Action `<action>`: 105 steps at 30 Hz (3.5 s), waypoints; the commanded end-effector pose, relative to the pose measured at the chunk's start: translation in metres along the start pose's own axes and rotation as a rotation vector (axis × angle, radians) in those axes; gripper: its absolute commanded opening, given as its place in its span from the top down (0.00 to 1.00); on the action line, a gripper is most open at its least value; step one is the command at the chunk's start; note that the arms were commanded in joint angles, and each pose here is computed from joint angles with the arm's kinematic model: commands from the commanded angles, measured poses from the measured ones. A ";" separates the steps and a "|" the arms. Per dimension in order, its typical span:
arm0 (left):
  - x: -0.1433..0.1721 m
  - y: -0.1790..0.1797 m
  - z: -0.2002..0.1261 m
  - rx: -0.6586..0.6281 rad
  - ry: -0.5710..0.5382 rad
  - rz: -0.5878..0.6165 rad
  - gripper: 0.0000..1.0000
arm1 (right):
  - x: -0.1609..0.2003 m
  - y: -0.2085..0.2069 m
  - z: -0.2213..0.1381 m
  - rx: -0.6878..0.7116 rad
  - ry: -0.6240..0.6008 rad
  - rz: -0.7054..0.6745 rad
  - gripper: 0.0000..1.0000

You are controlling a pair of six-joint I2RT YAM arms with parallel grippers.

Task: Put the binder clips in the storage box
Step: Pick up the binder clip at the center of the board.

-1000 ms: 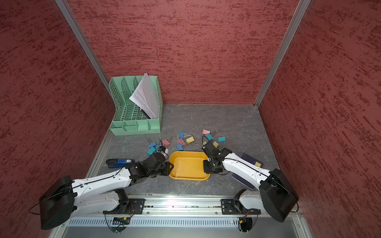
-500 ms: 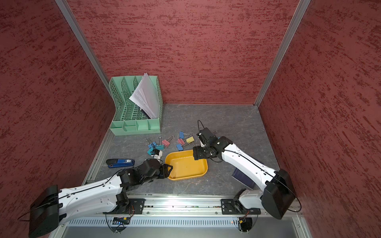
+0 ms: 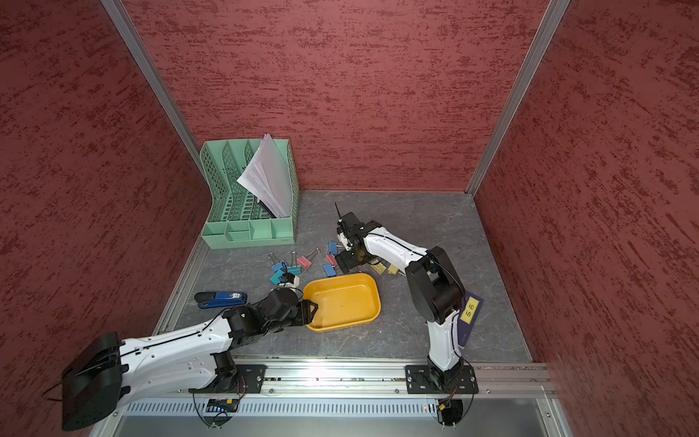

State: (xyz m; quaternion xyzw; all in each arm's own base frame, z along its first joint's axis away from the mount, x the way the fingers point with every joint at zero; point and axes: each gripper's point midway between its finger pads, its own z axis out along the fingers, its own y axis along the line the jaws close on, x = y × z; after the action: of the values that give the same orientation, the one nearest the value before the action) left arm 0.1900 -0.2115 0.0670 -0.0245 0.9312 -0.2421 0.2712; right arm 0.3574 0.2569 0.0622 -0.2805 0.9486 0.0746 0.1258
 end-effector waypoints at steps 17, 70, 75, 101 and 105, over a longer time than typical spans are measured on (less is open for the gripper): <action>-0.019 0.008 0.001 0.001 -0.015 -0.031 0.33 | -0.053 -0.022 0.016 -0.002 -0.103 -0.018 0.08; -0.020 0.008 0.016 0.000 0.005 -0.024 0.30 | -0.067 -0.053 0.000 0.059 -0.155 0.162 0.24; -0.021 0.006 0.017 0.005 0.005 -0.023 0.30 | -0.059 -0.062 0.012 0.078 -0.120 0.210 0.22; -0.024 0.003 0.017 0.007 0.005 -0.014 0.29 | -0.037 -0.058 0.039 0.007 -0.061 0.344 0.21; -0.024 0.003 0.018 0.006 0.006 -0.016 0.28 | -0.040 -0.055 0.031 -0.010 -0.088 0.347 0.19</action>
State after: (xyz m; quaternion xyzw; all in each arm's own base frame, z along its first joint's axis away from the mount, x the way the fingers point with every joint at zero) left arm 0.2125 -0.2069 0.0546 -0.0329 0.9368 -0.2375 0.2549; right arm 0.4259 0.2366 0.0285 -0.1162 0.9783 0.0996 0.1396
